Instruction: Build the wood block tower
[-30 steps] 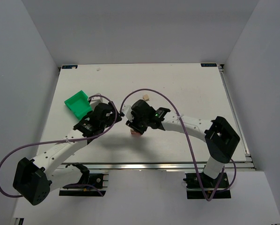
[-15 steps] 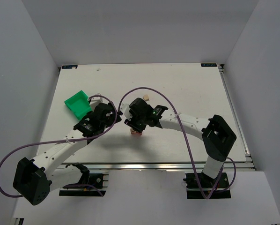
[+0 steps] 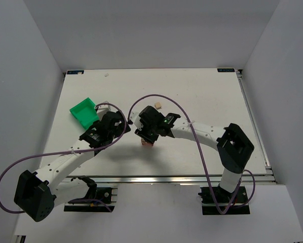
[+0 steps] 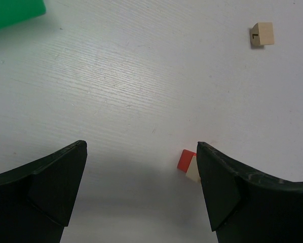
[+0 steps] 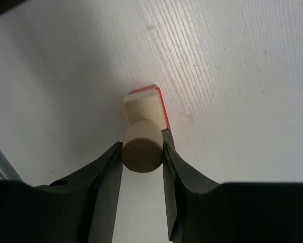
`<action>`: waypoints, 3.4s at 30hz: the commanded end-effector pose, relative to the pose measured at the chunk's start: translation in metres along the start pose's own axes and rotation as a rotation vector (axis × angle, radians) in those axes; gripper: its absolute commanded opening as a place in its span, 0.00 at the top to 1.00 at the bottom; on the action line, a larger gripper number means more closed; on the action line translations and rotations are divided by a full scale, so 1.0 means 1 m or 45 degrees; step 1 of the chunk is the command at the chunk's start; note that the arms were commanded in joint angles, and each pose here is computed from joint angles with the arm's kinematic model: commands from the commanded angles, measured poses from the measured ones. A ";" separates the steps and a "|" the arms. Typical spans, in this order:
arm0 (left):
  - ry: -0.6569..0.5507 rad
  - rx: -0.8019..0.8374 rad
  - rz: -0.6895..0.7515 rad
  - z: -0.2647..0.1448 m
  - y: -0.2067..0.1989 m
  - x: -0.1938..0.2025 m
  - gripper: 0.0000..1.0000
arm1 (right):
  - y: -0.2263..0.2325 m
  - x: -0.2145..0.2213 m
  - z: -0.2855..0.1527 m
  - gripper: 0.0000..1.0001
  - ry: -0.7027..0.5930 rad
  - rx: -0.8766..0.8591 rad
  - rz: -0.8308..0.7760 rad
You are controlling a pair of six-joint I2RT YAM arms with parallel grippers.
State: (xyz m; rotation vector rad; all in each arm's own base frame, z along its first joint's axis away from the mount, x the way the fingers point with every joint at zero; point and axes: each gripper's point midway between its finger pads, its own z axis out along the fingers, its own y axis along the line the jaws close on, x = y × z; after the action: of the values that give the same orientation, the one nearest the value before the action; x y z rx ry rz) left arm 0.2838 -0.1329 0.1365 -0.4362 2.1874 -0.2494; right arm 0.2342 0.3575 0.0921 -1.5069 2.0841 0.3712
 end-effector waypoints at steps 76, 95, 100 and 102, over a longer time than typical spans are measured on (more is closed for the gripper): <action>0.005 0.297 0.160 -0.016 -0.044 -0.013 0.02 | -0.214 0.005 -0.017 0.11 -0.121 0.524 0.512; -0.001 0.270 0.205 -0.007 -0.040 -0.009 0.02 | -0.266 0.011 0.080 0.35 -0.120 0.409 0.510; -0.006 0.265 0.212 -0.005 -0.041 -0.011 0.02 | -0.251 0.005 0.074 0.53 -0.164 0.324 0.480; -0.001 0.269 0.219 -0.004 -0.043 -0.011 0.02 | -0.247 0.004 0.076 0.55 -0.189 0.300 0.457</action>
State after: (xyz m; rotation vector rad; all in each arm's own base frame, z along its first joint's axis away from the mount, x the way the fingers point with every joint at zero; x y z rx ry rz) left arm 0.2912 -0.1655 0.1537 -0.1425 2.1783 -0.3773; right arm 0.4873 0.2990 0.0290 -0.9117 2.2659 0.2704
